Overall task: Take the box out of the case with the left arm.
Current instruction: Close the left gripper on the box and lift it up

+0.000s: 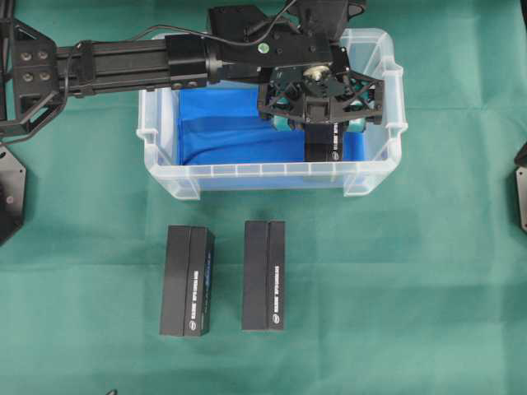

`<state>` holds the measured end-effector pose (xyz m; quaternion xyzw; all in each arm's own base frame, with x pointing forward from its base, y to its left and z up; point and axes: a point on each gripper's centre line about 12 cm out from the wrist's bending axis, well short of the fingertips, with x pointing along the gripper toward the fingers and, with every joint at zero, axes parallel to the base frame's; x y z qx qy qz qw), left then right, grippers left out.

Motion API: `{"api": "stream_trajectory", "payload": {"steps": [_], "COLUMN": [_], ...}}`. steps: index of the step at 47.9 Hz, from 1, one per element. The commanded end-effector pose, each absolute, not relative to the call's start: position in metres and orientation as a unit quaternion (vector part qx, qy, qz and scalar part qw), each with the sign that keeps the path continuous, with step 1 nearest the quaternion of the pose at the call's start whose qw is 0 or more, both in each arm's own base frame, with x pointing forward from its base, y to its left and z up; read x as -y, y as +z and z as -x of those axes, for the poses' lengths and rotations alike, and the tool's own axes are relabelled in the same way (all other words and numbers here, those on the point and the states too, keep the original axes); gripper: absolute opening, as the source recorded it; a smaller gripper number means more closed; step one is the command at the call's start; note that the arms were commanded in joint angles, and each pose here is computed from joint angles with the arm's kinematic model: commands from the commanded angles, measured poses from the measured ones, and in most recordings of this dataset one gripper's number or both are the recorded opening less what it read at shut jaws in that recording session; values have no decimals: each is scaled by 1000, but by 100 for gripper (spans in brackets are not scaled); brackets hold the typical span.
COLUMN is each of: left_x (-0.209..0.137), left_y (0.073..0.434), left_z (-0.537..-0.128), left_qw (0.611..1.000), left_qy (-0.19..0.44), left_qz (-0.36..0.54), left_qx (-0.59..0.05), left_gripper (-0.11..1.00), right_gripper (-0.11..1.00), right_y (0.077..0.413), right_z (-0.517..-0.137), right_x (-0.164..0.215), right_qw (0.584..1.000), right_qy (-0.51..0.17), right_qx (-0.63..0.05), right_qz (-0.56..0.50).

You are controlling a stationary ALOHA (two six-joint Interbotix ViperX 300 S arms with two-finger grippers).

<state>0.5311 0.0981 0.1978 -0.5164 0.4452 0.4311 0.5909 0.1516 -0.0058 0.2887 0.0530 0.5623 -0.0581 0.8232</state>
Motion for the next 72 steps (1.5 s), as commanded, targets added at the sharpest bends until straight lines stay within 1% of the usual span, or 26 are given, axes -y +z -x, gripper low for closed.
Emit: {"api": "stream_trajectory", "payload": {"steps": [1,7,26,44,52,72], "left_x": [-95,-96,-101,-98,-98,-99], "left_y": [226,241,316,361,372,374], "left_z": [-532,-529,-519,-520,-516,-514], "left_qw": [607,607,618,621,620,617], "left_qy": [417,417,411,406,410,416], "left_qz": [524,524,531,531,525,520], "left_qx": [-428,-427,-408,-410,-416,-419], "left_gripper": [62,62,62,61,60,60], "right_gripper": [7,7,7,7,7,7], "right_y": [296,297,299,303,303,302], "right_z": [-154,-154,-153,-150,-151,-151], "right_x": [6,6,6,6,6,6], "right_qw": [830,831,833,839,839,839], "right_qy": [-58,-58,-58,-57,-57,-57], "right_qx": [-552,-550,-547,-538,-537,-539], "right_qz": [-56,-56,-57,-57,-57,-57]}}
